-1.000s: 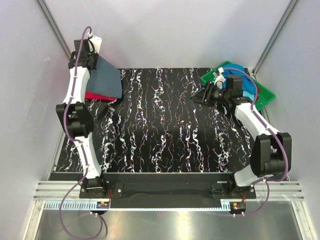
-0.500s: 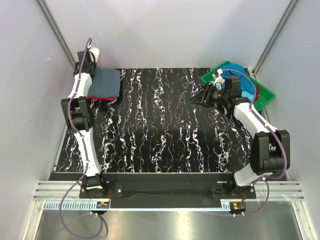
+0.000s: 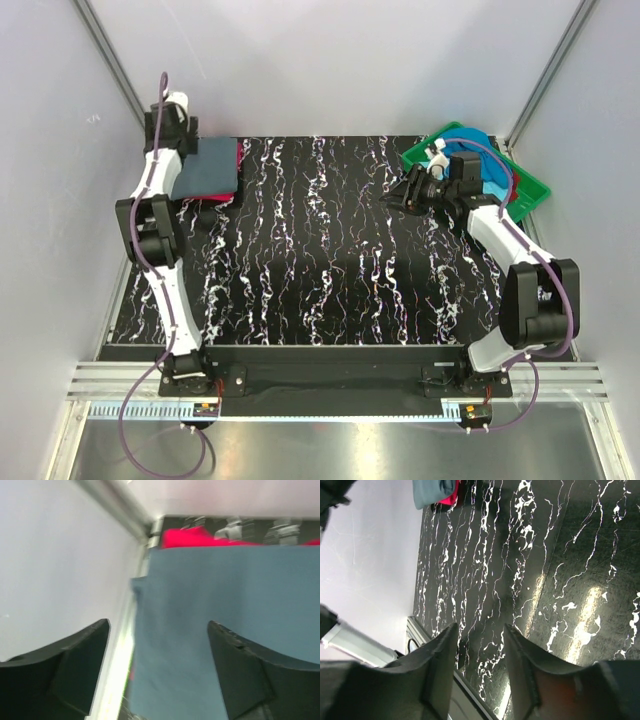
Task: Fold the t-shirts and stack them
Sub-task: Neatly place the folded tshirt to the corner, then reset both grippers
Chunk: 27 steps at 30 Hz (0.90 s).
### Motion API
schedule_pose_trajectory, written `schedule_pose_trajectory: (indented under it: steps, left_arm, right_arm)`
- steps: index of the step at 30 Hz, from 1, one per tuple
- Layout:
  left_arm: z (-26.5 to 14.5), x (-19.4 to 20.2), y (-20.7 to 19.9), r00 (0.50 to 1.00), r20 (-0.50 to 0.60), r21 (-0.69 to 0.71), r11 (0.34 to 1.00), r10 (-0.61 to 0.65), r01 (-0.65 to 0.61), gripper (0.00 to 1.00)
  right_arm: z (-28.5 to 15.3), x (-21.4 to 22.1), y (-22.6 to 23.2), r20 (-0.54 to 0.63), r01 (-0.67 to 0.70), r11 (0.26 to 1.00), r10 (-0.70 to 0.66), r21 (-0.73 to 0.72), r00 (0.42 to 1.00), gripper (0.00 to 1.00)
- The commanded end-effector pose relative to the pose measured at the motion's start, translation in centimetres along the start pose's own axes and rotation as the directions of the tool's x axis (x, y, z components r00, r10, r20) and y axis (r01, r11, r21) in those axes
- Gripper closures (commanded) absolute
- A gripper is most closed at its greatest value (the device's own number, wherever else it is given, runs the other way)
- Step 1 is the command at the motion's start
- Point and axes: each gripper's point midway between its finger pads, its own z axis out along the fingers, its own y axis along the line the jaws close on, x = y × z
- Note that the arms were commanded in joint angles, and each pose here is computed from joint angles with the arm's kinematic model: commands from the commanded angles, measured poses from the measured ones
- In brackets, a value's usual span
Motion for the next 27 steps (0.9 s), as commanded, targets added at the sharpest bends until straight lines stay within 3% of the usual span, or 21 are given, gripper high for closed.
schedule_pose_trajectory:
  steps: [1,3,4,5,6,7,8,10,11,13,18,21,27]
  left_arm:
    - [-9.7,-11.9,-3.3,0.959,0.253,0.128,0.987,-0.126,0.096,0.12]
    - [-12.6,-12.4,-5.8,0.959,0.221,0.223,0.967,-0.175,0.125,0.11]
    - [-16.1,-14.2,-7.7,0.947,0.244,0.303,0.945,-0.206,0.128,0.10]
    - [-17.9,-14.0,-9.2,0.947,0.215,0.363,0.920,-0.237,0.148,0.02]
    - [-19.0,-12.5,-10.9,0.950,0.160,0.411,0.893,-0.267,0.182,0.01]
    - [-21.8,-12.6,-13.7,0.948,0.141,0.524,0.834,-0.286,0.173,0.01]
    - [-25.2,-13.4,-14.0,0.934,0.147,0.576,0.796,-0.326,0.187,0.01]
    - [-28.7,-10.8,-17.4,0.950,0.089,0.665,0.728,-0.300,0.168,0.01]
    - [-31.8,-11.2,-17.2,0.943,0.122,0.693,0.707,-0.309,0.142,0.01]
    - [-34.3,-8.0,-19.2,0.962,0.092,0.737,0.667,-0.258,0.109,0.01]
    - [-42.1,-4.6,-17.9,0.948,0.078,0.823,0.557,-0.308,0.113,0.01]
    - [-44.3,-2.2,-18.5,0.955,0.039,0.872,0.477,-0.295,0.112,0.01]
    - [-45.9,1.0,-17.5,0.953,0.022,0.875,0.466,-0.303,0.128,0.01]
  right_arm:
    - [-1.4,-1.4,1.9,0.066,0.041,0.999,-0.041,-0.006,0.997,0.49]
    - [-1.8,-1.3,2.0,0.068,0.025,1.000,-0.025,0.013,0.997,0.44]
    - [-2.0,-1.4,2.2,0.070,0.026,1.000,-0.027,0.017,0.997,0.39]
    - [-2.5,-1.4,2.6,0.074,0.032,0.999,-0.034,0.024,0.997,0.11]
    - [-2.8,-1.5,2.4,0.084,0.032,0.998,-0.036,0.053,0.996,0.01]
    - [-3.3,-1.0,2.2,0.066,0.034,0.996,-0.039,0.081,0.997,0.00]
    - [-4.1,-1.0,2.7,0.075,0.049,0.995,-0.056,0.092,0.996,0.00]
    - [-5.5,-0.9,3.0,0.090,0.070,0.987,-0.083,0.142,0.992,0.00]
    - [-6.0,-1.0,3.1,0.096,0.074,0.985,-0.089,0.156,0.991,0.00]
    - [-7.0,-0.9,3.2,0.107,0.069,0.977,-0.092,0.202,0.990,0.00]
    - [-9.1,-1.0,3.7,0.191,0.032,0.967,-0.082,0.254,0.978,0.00]
    - [-10.0,-0.4,4.2,0.215,0.025,0.968,-0.080,0.248,0.973,0.00]
    - [-12.0,0.4,4.9,0.270,0.059,0.965,-0.130,0.256,0.954,0.00]
